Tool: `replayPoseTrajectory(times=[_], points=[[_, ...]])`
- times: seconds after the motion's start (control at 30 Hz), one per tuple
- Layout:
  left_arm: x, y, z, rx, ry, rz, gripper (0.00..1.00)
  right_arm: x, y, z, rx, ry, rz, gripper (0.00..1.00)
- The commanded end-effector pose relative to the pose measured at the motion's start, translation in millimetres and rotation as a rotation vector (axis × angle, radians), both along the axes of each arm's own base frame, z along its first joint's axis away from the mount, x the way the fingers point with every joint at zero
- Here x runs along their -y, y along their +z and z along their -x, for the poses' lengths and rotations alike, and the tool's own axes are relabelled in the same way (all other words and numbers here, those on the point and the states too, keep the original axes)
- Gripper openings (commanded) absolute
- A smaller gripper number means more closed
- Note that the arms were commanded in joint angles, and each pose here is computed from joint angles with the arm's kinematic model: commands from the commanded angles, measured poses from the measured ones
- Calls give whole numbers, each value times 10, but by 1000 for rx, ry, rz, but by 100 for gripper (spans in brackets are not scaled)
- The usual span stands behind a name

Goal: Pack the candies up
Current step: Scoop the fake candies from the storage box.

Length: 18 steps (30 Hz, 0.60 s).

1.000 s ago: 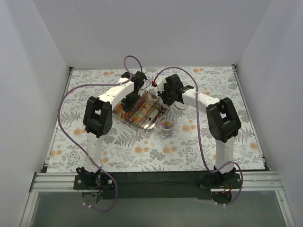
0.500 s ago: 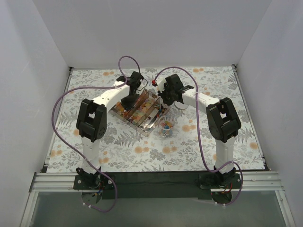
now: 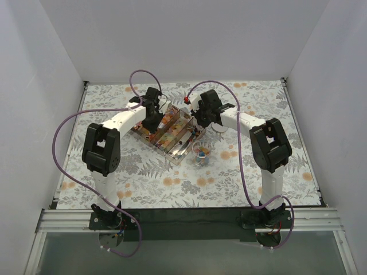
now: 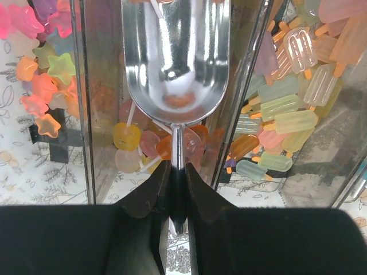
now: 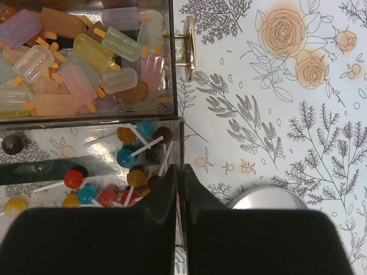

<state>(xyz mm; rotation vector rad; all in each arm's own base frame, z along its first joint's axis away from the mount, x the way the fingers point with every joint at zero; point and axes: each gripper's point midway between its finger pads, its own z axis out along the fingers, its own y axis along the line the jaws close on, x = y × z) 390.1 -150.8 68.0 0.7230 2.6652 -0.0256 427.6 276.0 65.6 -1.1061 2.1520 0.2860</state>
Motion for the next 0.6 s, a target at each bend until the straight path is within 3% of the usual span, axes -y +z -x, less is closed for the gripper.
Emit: replayPoseTrajectory(times=[0.0,0.33,0.57], points=[[241,340,-232,145,-68,158,0,-174,74,-96,65,21,-32,1],[268,298,-332,162,-99,178,0,-206,109,-63,56,23,-59,1],[230,70,-157,130,-105,186,0,-191,63,-44,50,21,-56,1]])
